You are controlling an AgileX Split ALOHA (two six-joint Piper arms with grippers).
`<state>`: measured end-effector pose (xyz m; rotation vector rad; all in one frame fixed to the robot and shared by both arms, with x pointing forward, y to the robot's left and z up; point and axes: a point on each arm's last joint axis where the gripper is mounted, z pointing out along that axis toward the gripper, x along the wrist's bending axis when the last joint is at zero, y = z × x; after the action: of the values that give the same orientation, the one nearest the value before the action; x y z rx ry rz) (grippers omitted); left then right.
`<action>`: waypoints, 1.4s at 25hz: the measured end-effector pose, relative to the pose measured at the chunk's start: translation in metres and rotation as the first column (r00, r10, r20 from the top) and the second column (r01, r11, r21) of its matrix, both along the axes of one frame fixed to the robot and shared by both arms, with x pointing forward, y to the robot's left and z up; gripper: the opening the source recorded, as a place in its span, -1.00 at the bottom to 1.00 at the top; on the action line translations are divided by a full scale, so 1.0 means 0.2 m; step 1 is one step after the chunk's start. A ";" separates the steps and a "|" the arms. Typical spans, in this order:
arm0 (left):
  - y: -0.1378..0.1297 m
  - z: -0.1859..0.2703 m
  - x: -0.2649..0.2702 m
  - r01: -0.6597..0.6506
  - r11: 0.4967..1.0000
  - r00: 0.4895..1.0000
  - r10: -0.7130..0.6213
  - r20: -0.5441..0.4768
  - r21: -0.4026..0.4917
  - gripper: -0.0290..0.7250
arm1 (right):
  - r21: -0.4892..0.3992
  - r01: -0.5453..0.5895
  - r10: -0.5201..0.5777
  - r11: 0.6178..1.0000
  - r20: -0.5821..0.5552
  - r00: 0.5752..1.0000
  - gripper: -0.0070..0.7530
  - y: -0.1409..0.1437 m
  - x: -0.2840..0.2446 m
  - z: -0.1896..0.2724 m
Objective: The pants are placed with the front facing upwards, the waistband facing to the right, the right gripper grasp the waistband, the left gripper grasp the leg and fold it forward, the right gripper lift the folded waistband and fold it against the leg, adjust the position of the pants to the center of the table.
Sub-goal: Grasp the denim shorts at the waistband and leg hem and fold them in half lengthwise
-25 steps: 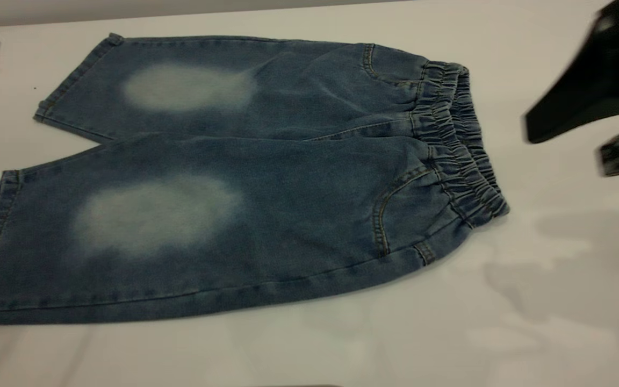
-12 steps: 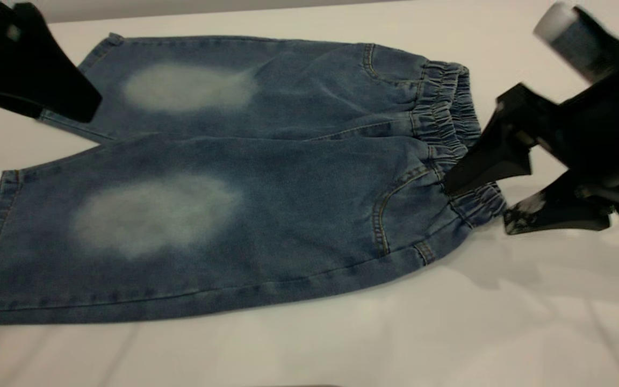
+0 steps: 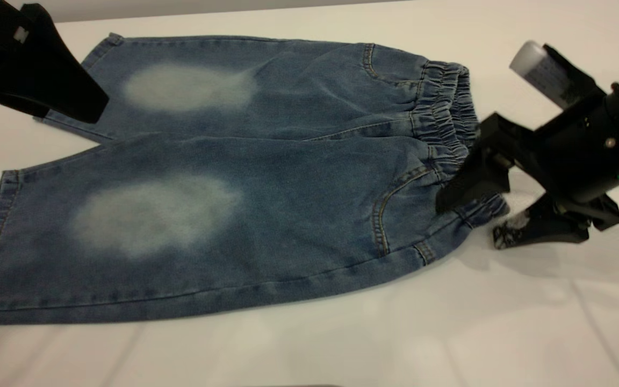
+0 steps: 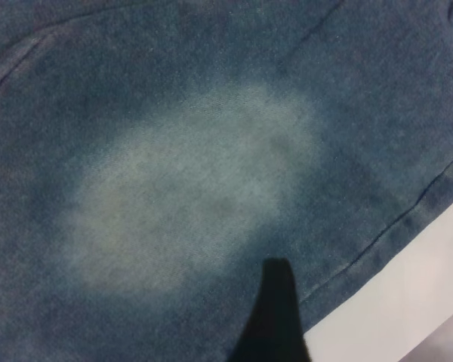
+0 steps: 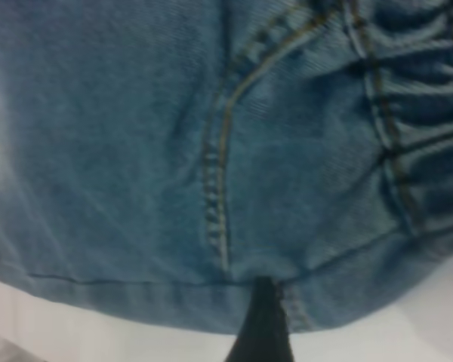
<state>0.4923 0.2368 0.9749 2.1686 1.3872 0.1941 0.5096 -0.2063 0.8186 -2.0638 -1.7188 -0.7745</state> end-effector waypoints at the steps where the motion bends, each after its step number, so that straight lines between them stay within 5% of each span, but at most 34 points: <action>1: 0.00 0.00 0.00 0.000 1.000 1.000 0.000 0.000 0.000 0.60 | -0.008 0.002 -0.002 1.000 0.000 1.000 0.47 0.00 0.00 0.00; 11: 0.00 0.00 0.00 -0.002 1.000 1.000 0.002 0.000 -0.003 0.60 | -0.073 0.006 -0.001 0.997 0.063 0.998 0.47 -0.02 0.08 0.01; 35: 0.00 0.00 0.00 -0.014 1.000 1.000 0.014 -0.002 -0.019 0.60 | -0.040 -0.037 0.042 0.999 0.142 0.989 0.31 0.00 0.10 0.02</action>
<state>0.4928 0.2358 0.9757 2.1444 1.4003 0.1835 0.5303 -0.2062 0.8227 -2.0355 -1.8575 -0.9045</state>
